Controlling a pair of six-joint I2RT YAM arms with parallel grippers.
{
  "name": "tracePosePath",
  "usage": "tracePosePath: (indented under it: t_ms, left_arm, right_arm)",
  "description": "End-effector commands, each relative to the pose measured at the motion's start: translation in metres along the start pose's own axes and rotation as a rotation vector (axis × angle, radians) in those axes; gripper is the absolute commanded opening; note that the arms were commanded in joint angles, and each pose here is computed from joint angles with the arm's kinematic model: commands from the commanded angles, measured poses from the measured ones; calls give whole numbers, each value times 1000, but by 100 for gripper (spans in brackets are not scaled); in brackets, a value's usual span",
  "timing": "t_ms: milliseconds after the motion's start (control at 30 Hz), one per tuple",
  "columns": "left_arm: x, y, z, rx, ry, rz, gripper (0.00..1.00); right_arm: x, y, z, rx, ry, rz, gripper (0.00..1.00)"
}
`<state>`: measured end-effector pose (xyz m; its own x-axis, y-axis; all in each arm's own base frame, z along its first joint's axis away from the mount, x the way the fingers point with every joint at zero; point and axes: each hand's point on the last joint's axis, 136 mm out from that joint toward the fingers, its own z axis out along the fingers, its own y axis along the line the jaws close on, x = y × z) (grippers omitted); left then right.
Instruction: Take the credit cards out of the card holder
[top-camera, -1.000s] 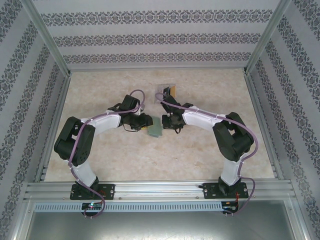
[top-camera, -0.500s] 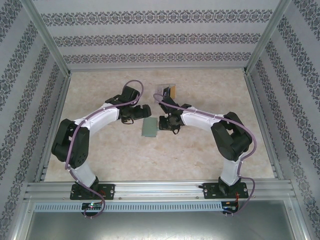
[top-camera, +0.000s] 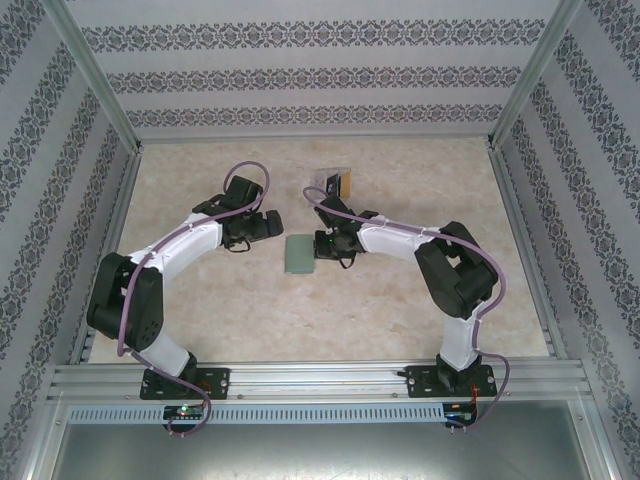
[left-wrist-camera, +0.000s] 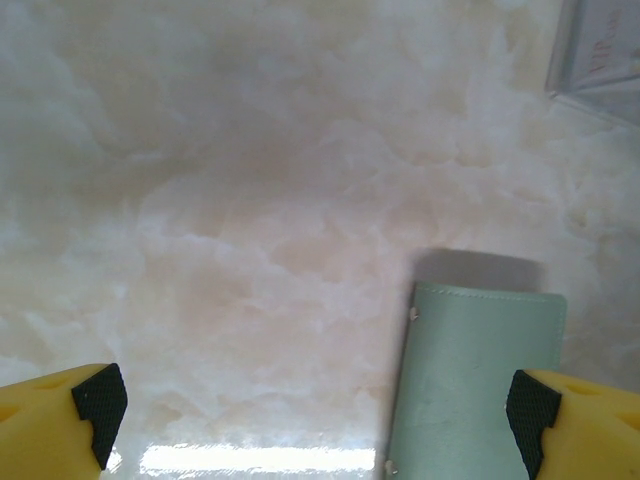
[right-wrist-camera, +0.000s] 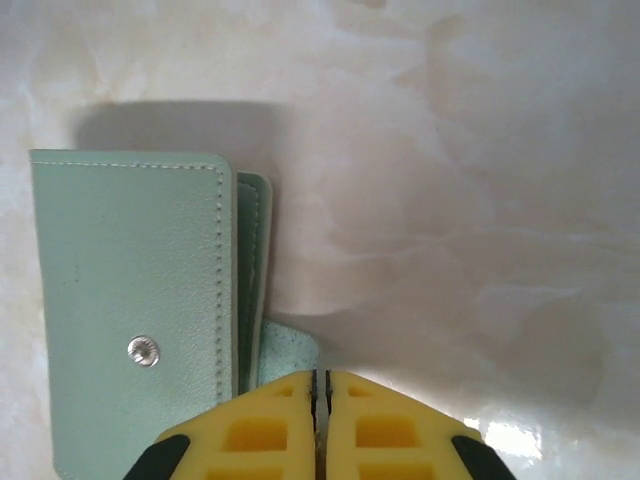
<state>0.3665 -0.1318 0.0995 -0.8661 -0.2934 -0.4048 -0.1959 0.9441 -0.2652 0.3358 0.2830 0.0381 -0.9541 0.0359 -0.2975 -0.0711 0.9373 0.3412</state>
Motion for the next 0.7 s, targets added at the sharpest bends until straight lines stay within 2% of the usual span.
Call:
tracePosePath:
  t_ms: [0, 233, 433, 667]
  left_arm:
    - [1, 1, 3, 15, 0, -42, 99]
    - [-7, -2, 7, 58, -26, -115, 99]
    - [-7, 7, 5, 49, -36, -147, 99]
    - [-12, 21, -7, 10, -102, -175, 100]
  right_arm:
    - [-15, 1, -38, -3, -97, -41, 7]
    - [-23, 29, -69, -154, -99, -86, 7]
    - [-27, 66, -63, -276, -57, -117, 7]
    - [-25, 85, -46, -327, -10, -152, 7]
